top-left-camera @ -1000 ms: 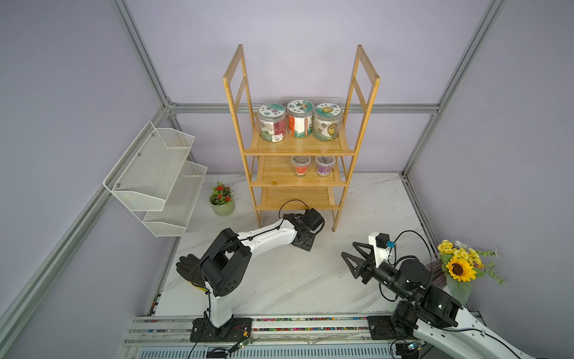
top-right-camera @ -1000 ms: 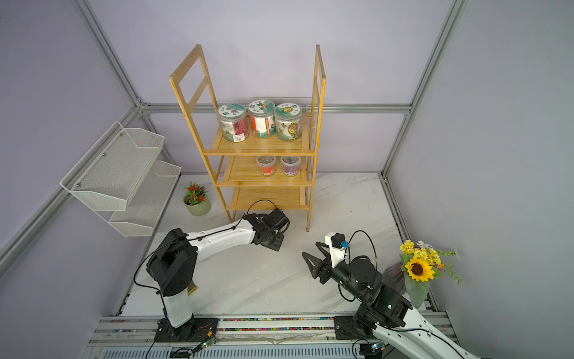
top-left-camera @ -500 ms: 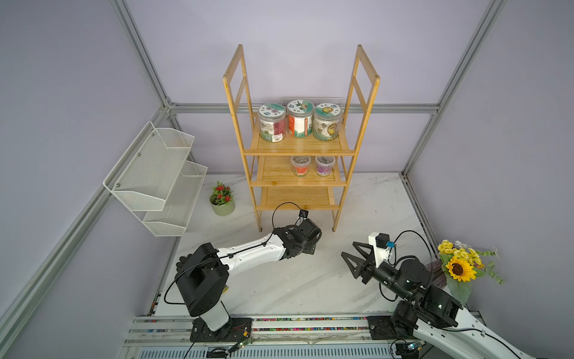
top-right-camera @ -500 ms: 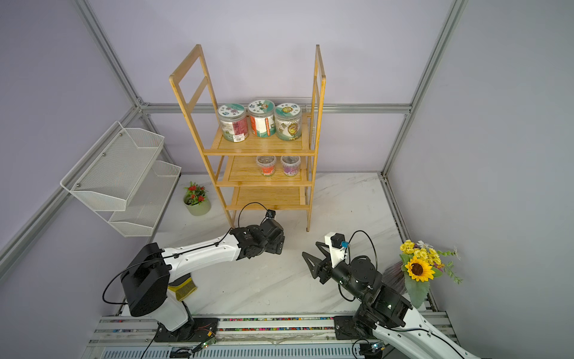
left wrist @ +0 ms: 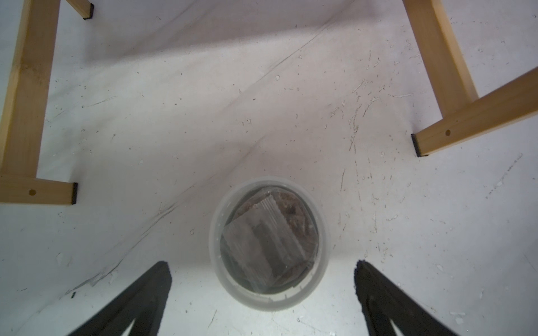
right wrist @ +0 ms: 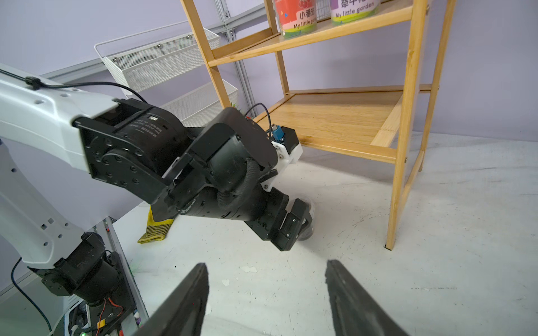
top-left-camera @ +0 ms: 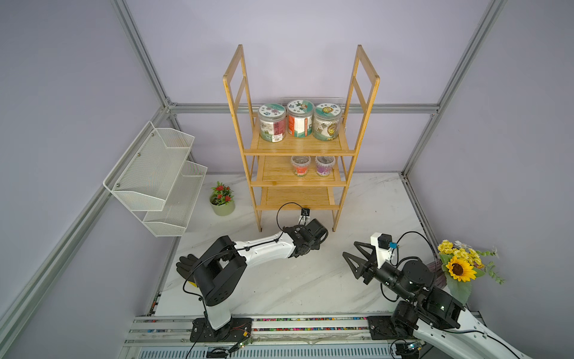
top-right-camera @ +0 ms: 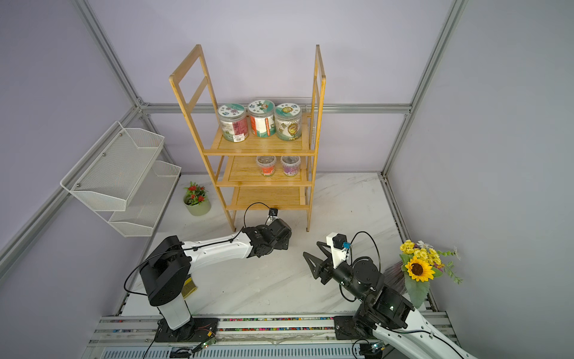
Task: Place the seed container on the shelf
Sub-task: Pick up the seed jar at the center of the board.
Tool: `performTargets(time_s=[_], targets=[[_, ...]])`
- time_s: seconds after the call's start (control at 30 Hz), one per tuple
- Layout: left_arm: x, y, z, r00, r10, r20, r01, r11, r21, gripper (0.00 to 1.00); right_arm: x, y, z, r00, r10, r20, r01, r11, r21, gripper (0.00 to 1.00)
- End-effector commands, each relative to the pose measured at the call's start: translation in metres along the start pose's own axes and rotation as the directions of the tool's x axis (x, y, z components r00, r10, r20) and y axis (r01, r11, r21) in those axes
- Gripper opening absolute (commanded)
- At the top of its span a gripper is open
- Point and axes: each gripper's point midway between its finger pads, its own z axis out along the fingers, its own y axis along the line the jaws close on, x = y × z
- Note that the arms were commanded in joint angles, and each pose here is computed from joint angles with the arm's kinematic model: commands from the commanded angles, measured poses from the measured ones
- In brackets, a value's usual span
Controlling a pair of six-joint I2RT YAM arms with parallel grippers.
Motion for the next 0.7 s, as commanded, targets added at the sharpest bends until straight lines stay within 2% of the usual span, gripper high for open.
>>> performTargets(time_s=[0.0, 0.43, 0.67], targets=[[-0.021, -0.003, 0.001, 0.995, -0.079, 0.054, 0.079, 0.997, 0.014, 1.0, -0.012, 0.004, -0.005, 1.0, -0.01, 0.028, 0.011, 1.0, -0.011, 0.67], [-0.013, -0.011, 0.028, 0.997, -0.075, 0.015, 0.074, 0.997, 0.01, 1.0, -0.012, 0.005, -0.003, 0.999, -0.02, 0.026, 0.02, 1.0, -0.012, 0.68], [-0.014, -0.011, 0.026, 0.998, -0.06, 0.011, 0.06, 0.998, 0.019, 0.84, -0.013, 0.004, -0.004, 0.999, -0.022, 0.026, 0.022, 1.0, -0.01, 0.68]])
